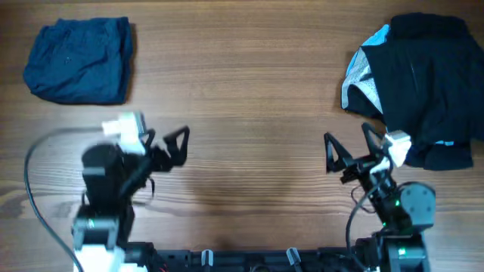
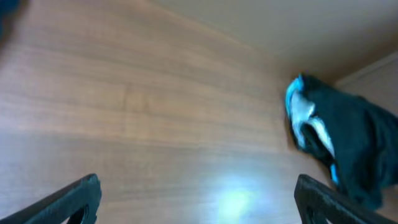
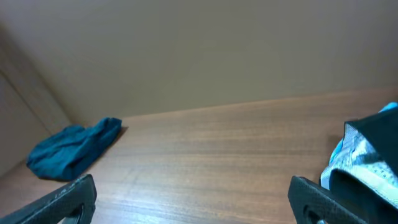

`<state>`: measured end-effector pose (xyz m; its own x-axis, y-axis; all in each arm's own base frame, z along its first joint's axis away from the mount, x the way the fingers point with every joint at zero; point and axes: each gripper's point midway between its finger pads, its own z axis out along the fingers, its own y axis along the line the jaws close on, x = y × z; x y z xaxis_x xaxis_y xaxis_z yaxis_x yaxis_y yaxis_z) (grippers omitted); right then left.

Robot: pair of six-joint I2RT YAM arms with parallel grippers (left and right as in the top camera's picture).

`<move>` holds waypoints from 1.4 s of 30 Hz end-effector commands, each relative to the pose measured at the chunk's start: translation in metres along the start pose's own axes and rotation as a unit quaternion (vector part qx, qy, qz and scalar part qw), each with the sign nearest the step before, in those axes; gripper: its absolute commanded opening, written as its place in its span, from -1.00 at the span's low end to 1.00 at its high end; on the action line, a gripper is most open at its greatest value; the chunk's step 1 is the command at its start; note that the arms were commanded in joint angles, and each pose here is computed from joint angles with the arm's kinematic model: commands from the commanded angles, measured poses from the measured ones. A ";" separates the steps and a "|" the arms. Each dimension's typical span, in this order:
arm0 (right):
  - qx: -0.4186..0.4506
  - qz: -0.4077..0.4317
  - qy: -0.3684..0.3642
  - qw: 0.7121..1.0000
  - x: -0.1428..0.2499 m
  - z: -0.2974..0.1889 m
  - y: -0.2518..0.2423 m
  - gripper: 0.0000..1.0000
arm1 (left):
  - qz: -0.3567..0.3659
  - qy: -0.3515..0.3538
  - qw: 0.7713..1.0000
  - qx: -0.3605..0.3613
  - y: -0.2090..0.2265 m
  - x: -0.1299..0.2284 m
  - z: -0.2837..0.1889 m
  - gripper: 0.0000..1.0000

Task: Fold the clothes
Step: 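Reach the right gripper to the black clothing pile and grasp it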

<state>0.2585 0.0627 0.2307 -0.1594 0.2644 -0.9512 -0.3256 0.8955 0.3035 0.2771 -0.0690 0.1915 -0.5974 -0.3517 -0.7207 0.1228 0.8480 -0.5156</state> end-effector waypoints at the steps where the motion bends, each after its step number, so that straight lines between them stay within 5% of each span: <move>1: -0.033 -0.024 0.024 0.999 -0.031 0.020 0.014 0.99 | -0.003 0.053 0.999 -0.009 -0.013 -0.034 0.010 0.99; 6: -0.030 0.023 0.174 0.984 -0.035 0.080 0.003 0.99 | -0.001 0.100 0.995 -0.026 -0.018 -0.070 0.032 1.00; 11: -0.017 0.010 0.327 0.945 -0.023 0.131 -0.021 1.00 | -0.005 0.103 0.994 -0.026 -0.013 -0.071 0.043 1.00; 14: -0.026 0.078 0.338 0.938 -0.018 0.155 -0.022 0.99 | -0.005 0.103 0.994 -0.024 -0.014 -0.071 0.043 1.00; 18: -0.025 0.052 0.349 0.936 -0.002 0.165 -0.034 1.00 | -0.006 0.105 0.994 -0.025 -0.014 -0.070 0.043 0.99; 21: 0.136 0.035 0.361 0.922 0.011 0.161 -0.091 0.99 | -0.005 0.106 0.994 -0.023 -0.016 -0.069 0.044 1.00; 23: 0.273 0.039 0.354 0.894 0.013 0.145 -0.134 0.97 | -0.002 0.109 0.994 -0.019 -0.019 -0.067 0.046 1.00; 28: 0.441 0.069 0.346 0.825 0.030 0.112 -0.181 0.84 | 0.000 0.149 0.989 -0.016 -0.022 -0.046 0.065 1.00; 35: 0.545 0.147 0.374 0.736 0.078 0.075 -0.214 0.69 | -0.028 0.232 0.968 -0.087 0.012 0.006 0.117 0.99; 42: 0.598 0.228 0.349 0.684 0.076 0.036 -0.248 0.40 | -0.037 0.260 0.960 -0.098 0.031 0.028 0.145 0.99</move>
<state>0.3626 -0.1059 0.0806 -0.6302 0.6822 -0.3708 0.7621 0.6349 -0.1273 0.3711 -0.1091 0.0922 -0.9226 -0.2066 -0.3257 -0.0509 0.9023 -0.4280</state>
